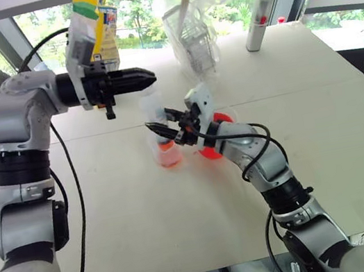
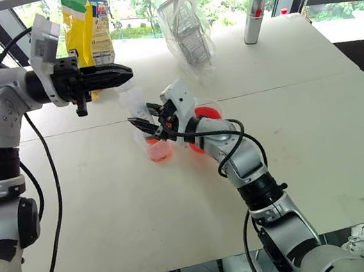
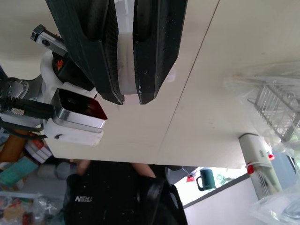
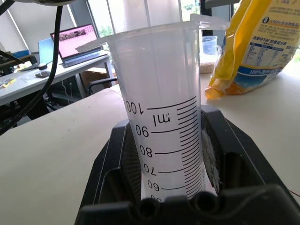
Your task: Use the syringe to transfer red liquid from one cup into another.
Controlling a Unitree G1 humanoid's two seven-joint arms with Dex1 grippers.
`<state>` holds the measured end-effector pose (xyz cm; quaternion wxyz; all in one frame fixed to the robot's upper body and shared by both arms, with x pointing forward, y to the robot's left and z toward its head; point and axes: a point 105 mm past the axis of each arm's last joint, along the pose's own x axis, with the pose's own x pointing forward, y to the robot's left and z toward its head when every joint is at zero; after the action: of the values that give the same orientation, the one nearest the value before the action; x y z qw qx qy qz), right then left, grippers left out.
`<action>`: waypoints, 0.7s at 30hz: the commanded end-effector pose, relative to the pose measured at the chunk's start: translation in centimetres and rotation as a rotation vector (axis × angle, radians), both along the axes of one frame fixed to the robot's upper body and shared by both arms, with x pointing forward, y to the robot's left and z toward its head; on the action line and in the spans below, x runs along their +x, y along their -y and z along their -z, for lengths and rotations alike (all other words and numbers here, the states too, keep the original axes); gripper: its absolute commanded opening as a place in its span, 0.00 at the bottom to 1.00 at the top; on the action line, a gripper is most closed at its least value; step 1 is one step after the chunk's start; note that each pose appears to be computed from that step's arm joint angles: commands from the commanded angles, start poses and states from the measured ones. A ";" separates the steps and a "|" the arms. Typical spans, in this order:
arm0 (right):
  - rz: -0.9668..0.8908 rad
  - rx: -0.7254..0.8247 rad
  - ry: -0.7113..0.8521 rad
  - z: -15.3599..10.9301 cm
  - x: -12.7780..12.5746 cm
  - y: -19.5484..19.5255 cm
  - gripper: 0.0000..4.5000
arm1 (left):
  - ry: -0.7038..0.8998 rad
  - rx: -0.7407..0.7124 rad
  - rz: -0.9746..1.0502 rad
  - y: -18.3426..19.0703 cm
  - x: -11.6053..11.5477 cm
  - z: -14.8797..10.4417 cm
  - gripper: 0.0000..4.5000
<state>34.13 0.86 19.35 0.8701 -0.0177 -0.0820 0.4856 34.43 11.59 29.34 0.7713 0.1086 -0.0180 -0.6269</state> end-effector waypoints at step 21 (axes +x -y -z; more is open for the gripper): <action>0.024 0.107 0.213 -8.3 -0.8 1.8 0.31 | -0.032 0.059 -0.009 0.1 -0.7 2.7 0.01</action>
<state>34.13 0.77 20.16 0.8646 -0.0340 -0.0629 0.4974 33.77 11.47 28.47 0.7783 0.1306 -0.0284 -0.6135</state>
